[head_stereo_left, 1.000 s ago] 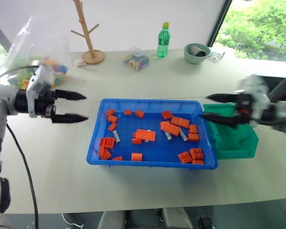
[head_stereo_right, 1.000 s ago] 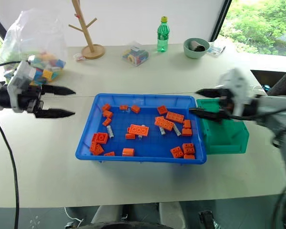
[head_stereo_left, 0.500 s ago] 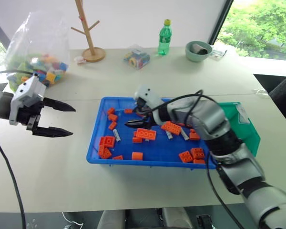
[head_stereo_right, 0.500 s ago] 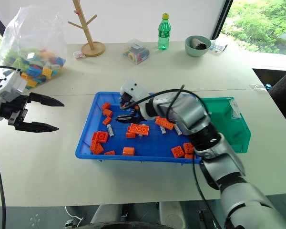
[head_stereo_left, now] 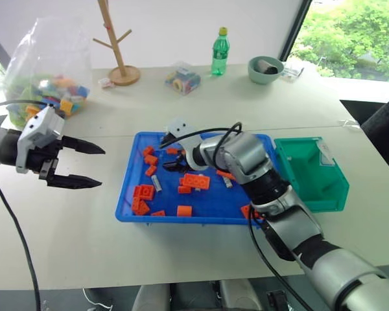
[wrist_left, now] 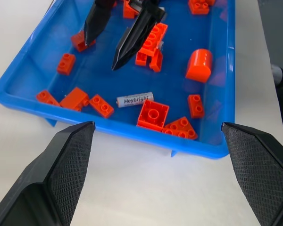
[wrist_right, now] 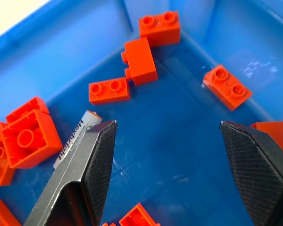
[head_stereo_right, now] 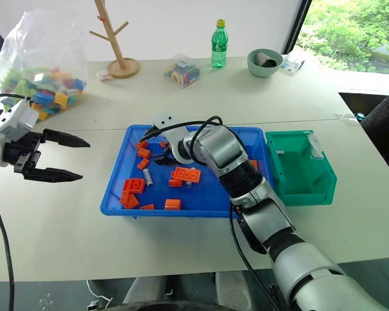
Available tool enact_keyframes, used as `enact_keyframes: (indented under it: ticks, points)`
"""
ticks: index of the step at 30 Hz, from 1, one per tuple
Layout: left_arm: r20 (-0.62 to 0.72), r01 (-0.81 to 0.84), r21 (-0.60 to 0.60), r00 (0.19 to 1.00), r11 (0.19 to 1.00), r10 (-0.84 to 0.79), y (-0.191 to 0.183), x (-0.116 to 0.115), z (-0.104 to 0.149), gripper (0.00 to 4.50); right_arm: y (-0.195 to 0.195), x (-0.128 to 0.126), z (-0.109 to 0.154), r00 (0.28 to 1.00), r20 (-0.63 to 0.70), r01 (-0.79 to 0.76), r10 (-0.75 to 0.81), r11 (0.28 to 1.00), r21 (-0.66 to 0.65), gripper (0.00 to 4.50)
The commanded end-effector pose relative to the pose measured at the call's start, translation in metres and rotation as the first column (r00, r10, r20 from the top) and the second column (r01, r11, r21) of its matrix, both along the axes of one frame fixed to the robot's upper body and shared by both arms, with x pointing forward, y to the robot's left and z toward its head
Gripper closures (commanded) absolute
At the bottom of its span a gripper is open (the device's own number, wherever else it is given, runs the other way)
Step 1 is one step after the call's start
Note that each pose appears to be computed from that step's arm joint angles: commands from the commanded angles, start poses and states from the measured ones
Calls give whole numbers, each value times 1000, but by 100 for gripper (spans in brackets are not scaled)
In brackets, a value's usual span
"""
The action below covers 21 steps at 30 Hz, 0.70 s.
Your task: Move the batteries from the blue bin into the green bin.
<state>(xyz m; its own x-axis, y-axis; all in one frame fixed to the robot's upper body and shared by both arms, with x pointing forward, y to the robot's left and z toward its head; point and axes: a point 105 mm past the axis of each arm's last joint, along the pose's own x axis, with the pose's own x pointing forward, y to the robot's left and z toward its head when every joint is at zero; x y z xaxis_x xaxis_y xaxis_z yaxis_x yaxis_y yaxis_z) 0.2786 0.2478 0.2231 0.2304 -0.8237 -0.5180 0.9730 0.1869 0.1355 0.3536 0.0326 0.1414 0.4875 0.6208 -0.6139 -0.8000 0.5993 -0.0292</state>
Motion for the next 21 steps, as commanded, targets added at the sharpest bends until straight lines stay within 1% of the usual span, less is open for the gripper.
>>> enact_keyframes:
  ticks: [1,6,8,10,15,21]
  points:
    - [46,30,-10,998,999,-30,-7,-1,14,0,16,-6,4,998,26,-55,55,998,7,96]
    - [46,32,1,998,999,-32,-7,1,12,0,35,-18,9,992,22,-128,127,991,31,96]
    - [46,30,2,998,1000,-31,-7,1,12,0,39,-20,8,990,23,-139,139,990,27,96]
    - [47,32,0,998,999,-32,-8,1,12,0,43,-23,1,988,15,-153,153,988,13,96]
    - [46,35,-7,998,999,-35,-9,1,13,0,48,-15,-16,986,40,-158,160,987,-42,96]
    - [45,33,-11,998,999,-33,-9,-1,14,0,48,-7,-24,984,64,-161,166,984,-78,96]
